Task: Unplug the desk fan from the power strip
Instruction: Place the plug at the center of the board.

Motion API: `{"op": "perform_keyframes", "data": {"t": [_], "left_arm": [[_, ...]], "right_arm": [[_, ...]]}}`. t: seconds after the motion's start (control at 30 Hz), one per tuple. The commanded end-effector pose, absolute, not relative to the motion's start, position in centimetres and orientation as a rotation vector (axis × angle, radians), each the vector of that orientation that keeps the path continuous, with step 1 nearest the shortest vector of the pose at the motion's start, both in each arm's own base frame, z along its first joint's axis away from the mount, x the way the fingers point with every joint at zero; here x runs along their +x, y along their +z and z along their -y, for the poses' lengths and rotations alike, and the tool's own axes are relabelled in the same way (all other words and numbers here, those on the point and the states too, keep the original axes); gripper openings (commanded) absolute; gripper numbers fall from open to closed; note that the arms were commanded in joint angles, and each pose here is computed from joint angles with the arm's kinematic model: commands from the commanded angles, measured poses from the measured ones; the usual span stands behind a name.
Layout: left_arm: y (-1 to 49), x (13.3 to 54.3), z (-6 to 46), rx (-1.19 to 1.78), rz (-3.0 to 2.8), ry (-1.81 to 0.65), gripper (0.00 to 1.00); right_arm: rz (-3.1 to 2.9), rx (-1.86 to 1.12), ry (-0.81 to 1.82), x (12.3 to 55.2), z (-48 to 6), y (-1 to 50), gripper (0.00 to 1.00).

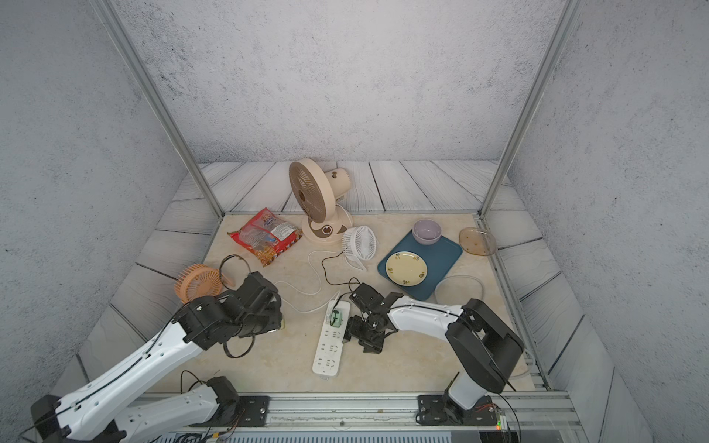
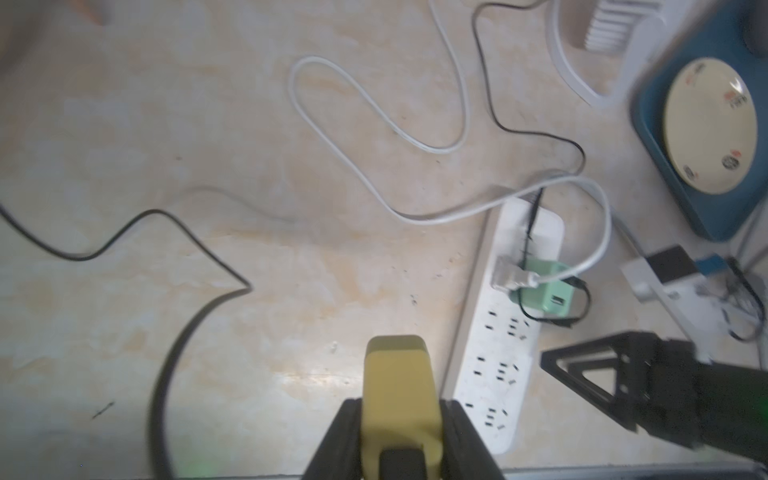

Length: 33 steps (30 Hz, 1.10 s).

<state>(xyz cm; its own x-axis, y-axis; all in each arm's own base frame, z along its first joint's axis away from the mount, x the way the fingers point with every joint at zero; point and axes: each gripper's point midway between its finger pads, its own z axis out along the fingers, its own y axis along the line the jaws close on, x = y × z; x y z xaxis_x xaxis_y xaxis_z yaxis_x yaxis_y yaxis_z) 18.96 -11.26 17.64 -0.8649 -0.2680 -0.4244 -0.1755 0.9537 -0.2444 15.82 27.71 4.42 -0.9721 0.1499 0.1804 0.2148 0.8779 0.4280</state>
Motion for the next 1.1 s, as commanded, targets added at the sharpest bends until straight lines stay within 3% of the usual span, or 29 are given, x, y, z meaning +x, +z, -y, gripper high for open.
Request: {"op": "perform_keyframes", "data": {"t": [0.0, 0.33, 0.83, 0.93, 1.07], "left_arm": [[15.8, 18.7, 8.9, -0.377, -2.692, -0.238, 0.13], [11.7, 23.0, 4.9, -0.885, -2.611, -0.472, 0.14], [6.3, 24.3, 0.4, -1.154, -2.609, -0.549, 0.21], [5.3, 24.2, -0.3, -1.199, -2.61, -0.536, 0.35], [5.2, 24.0, -1.2, -1.229, -2.605, -0.515, 0.64]], "right_arm": [[2.976, -0.287, -0.566, 15.6, -25.1, 5.3, 0.76], [3.065, -0.305, -0.523, 16.4, -21.0, 8.8, 0.77], [3.1, -0.287, -0.533, 17.0, -19.7, 10.7, 0.77], [3.102, -0.282, -0.537, 17.1, -19.7, 10.8, 0.77], [3.103, -0.26, -0.523, 17.2, -19.5, 11.1, 0.77]]}}
